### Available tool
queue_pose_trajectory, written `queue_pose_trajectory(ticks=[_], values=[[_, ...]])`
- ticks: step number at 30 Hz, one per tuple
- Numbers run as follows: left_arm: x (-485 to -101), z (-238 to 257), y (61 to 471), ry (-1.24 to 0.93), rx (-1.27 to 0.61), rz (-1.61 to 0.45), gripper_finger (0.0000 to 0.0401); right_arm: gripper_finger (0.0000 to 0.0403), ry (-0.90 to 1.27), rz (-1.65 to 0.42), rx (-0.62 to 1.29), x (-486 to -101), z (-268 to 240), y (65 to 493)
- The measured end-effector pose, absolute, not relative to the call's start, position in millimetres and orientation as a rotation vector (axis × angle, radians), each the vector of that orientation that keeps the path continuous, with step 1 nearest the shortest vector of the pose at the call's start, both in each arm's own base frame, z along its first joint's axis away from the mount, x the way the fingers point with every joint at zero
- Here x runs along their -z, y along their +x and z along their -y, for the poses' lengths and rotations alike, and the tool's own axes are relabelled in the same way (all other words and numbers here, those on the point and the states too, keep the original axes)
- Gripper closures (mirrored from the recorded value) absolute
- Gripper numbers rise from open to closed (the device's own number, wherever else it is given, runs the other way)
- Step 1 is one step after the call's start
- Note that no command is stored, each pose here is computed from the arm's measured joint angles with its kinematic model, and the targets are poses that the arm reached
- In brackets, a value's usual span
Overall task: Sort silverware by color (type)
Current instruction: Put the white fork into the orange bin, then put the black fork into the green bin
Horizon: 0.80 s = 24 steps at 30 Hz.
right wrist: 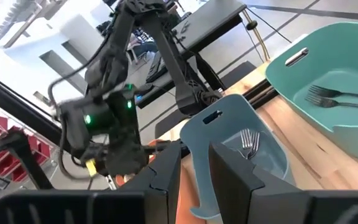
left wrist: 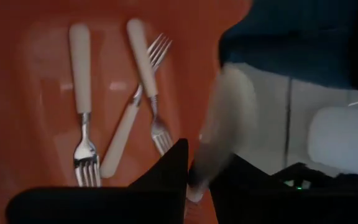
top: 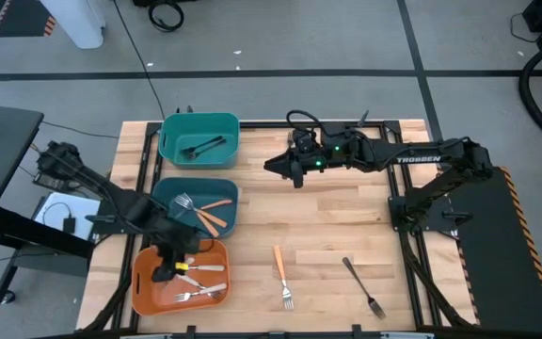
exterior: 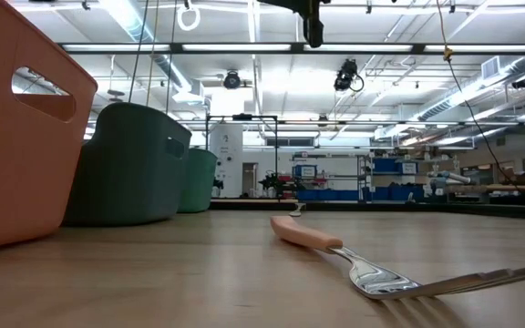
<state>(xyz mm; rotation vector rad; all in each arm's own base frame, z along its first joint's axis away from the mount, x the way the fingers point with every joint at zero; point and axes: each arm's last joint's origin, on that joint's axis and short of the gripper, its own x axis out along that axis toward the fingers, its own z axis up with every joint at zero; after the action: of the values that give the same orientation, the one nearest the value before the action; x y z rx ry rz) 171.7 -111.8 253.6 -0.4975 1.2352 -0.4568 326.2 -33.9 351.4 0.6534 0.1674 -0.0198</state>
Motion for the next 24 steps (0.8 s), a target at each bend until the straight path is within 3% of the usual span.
queue_pose_trajectory(ticks=[11,19,24], values=[[-222,123,189,-0.459,0.377,-1.388,0.0291,0.0311,0.652,-0.223,0.017,-347,28,326],[-226,121,189,-0.496,0.408,-1.395,0.029,0.0311,0.652,-0.283,0.009,-341,19,325],[-248,112,197,-0.539,0.407,-1.332,0.029,0.0311,0.65,-0.284,0.005,-341,18,325]])
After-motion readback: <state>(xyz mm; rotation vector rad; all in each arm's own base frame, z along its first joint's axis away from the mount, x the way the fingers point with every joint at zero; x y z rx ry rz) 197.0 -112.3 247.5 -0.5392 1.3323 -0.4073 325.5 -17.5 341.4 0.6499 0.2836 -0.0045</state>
